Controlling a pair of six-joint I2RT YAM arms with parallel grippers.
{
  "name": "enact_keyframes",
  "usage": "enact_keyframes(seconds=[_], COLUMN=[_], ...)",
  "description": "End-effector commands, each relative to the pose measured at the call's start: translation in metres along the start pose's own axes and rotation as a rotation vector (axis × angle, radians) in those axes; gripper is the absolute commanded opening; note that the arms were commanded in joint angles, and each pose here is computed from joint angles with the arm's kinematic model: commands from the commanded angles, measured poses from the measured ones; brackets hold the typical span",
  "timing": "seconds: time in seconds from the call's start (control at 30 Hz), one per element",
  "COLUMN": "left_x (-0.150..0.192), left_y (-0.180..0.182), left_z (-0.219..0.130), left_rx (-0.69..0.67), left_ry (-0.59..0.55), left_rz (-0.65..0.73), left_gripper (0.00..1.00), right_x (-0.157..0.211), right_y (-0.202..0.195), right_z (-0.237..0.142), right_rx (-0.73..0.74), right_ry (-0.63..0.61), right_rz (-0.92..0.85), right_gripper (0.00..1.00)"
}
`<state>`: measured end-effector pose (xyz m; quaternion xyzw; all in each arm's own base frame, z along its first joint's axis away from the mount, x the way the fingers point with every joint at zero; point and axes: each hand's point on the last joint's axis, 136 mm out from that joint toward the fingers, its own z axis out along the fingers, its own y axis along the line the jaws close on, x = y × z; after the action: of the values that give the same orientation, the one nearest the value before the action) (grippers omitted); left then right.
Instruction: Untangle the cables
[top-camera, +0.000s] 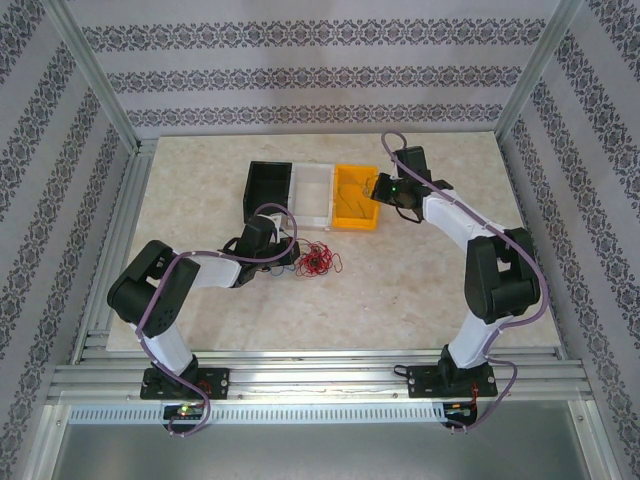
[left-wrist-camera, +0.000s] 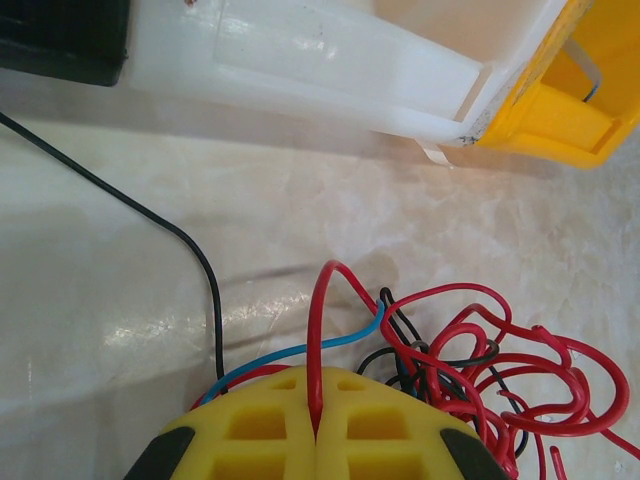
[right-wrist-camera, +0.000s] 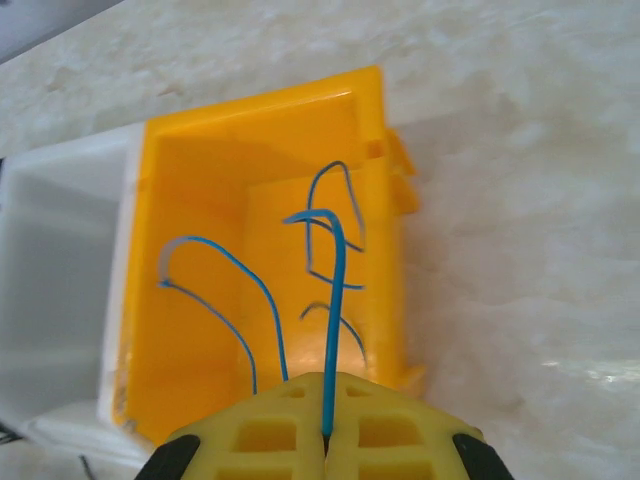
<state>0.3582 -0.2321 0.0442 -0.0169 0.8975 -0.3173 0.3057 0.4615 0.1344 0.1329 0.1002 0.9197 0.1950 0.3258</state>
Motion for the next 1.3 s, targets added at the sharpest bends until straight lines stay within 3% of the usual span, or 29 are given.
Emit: enact_keyframes(seconds=[0.0, 0.47, 0.5, 0.6, 0.73, 0.83, 0.97, 1.1, 1.23, 1.27], left_x=[0.001, 0.000, 0.000, 0.000, 0.002, 0.002, 0.002, 0.006, 0.011, 0.010], left_y=[-0.005, -0.006, -0.007, -0.008, -0.010, -0.011, -0.013, -0.018, -0.024, -0.026], left_z=[0.003, 0.001, 0.000, -0.001, -0.002, -0.003, -0.004, -0.004, -0.006, -0.007], left_rx=[0.010, 0.019, 0.021, 0.025, 0.031, 0.034, 0.041, 0.065, 0.094, 0.099], left_ry=[0.011, 0.002, 0.003, 0.010, 0.019, 0.023, 0.031, 0.057, 0.094, 0.092], left_rz=[0.024, 0.032, 0.034, 0.044, 0.052, 0.059, 0.062, 0.078, 0.096, 0.093], left_gripper=[0.00, 0.00, 0.00, 0.00, 0.00, 0.00, 0.00, 0.00, 0.00, 0.05], right_x=[0.007, 0.015, 0.014, 0.006, -0.006, -0.010, -0.009, 0.024, 0.101, 0.122], right_y=[-0.008, 0.024, 0.024, 0.027, 0.025, 0.022, 0.020, 0.042, 0.080, 0.088], right_z=[0.002, 0.045, 0.048, 0.044, 0.025, 0.009, -0.014, -0.026, -0.030, -0.030], right_rx=[0.062, 0.020, 0.023, 0.029, 0.058, 0.079, 0.085, -0.013, -0.166, -0.196], right_ry=[0.008, 0.071, 0.073, 0.050, -0.008, -0.049, -0.082, -0.021, 0.144, 0.183], right_rz=[0.001, -0.046, -0.046, -0.049, -0.061, -0.071, -0.094, -0.187, -0.331, -0.362], right_gripper=[0.00, 0.03, 0.06, 0.34, 0.55, 0.62, 0.63, 0.62, 0.63, 0.63])
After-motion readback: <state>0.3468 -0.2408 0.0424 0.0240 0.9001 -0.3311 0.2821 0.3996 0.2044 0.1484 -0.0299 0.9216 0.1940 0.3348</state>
